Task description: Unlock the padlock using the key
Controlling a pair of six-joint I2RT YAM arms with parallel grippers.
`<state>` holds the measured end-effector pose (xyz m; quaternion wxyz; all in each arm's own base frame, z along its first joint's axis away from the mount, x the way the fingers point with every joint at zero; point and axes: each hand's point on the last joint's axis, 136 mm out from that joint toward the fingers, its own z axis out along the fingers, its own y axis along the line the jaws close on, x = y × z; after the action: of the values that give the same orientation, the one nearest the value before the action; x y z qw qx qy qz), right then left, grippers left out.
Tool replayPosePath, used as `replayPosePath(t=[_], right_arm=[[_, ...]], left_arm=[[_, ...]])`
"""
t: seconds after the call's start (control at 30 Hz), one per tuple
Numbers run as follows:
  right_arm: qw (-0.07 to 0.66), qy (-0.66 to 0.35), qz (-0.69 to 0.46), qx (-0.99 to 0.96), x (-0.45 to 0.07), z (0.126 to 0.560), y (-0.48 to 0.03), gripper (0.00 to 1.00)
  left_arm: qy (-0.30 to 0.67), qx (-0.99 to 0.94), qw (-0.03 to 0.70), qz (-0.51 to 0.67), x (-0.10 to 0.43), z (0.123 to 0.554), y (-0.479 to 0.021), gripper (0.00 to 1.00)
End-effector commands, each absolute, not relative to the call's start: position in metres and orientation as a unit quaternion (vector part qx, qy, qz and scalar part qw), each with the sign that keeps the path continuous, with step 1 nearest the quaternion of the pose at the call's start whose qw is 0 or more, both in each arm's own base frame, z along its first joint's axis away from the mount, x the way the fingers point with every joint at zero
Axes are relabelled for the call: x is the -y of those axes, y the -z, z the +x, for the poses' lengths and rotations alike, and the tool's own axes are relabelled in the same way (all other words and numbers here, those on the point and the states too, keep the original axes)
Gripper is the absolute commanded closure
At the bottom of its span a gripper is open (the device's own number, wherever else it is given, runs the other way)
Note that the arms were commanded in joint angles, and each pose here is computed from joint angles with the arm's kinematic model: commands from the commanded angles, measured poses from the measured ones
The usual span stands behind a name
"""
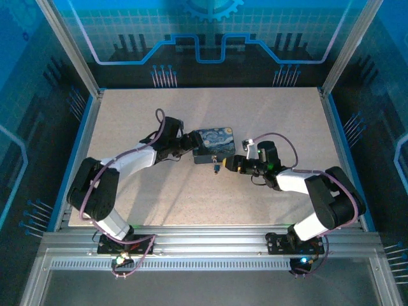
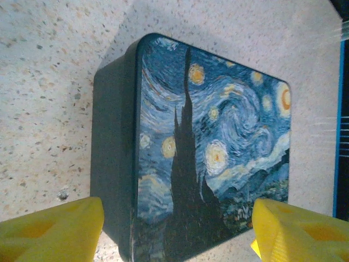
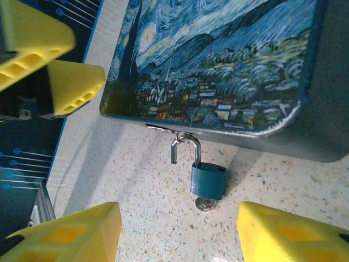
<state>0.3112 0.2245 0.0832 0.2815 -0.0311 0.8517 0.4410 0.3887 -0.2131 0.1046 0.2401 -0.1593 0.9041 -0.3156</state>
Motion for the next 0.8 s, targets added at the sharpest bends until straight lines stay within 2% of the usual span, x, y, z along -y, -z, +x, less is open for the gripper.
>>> replayPosePath(t=[0.0,0.3,0.57,0.77], right_arm=[[0.306,-0.452,-0.043,-0.837,-0.227,0.327,-0.098,0.41],[0.34,-0.452,-0.069,-0.822,-0.227,0.362,-0.105,0.41],[0.366,-0.464,-0.1,-0.801,-0.23,0.383,-0.102,0.41],[0.376,-0.461,-0.111,-0.796,-0.22,0.371,-0.104,0.4]], left_arm=[[0.314,-0.916,0.206,-0.138,0.219,0.386,-0.09,0.3],[0.303,-0.924,0.172,-0.156,0.215,0.371,-0.055,0.44],[0.301,-0.923,0.16,-0.179,0.208,0.351,-0.039,0.46],[0.3,-0.922,0.162,-0.183,0.206,0.347,-0.038,0.46]])
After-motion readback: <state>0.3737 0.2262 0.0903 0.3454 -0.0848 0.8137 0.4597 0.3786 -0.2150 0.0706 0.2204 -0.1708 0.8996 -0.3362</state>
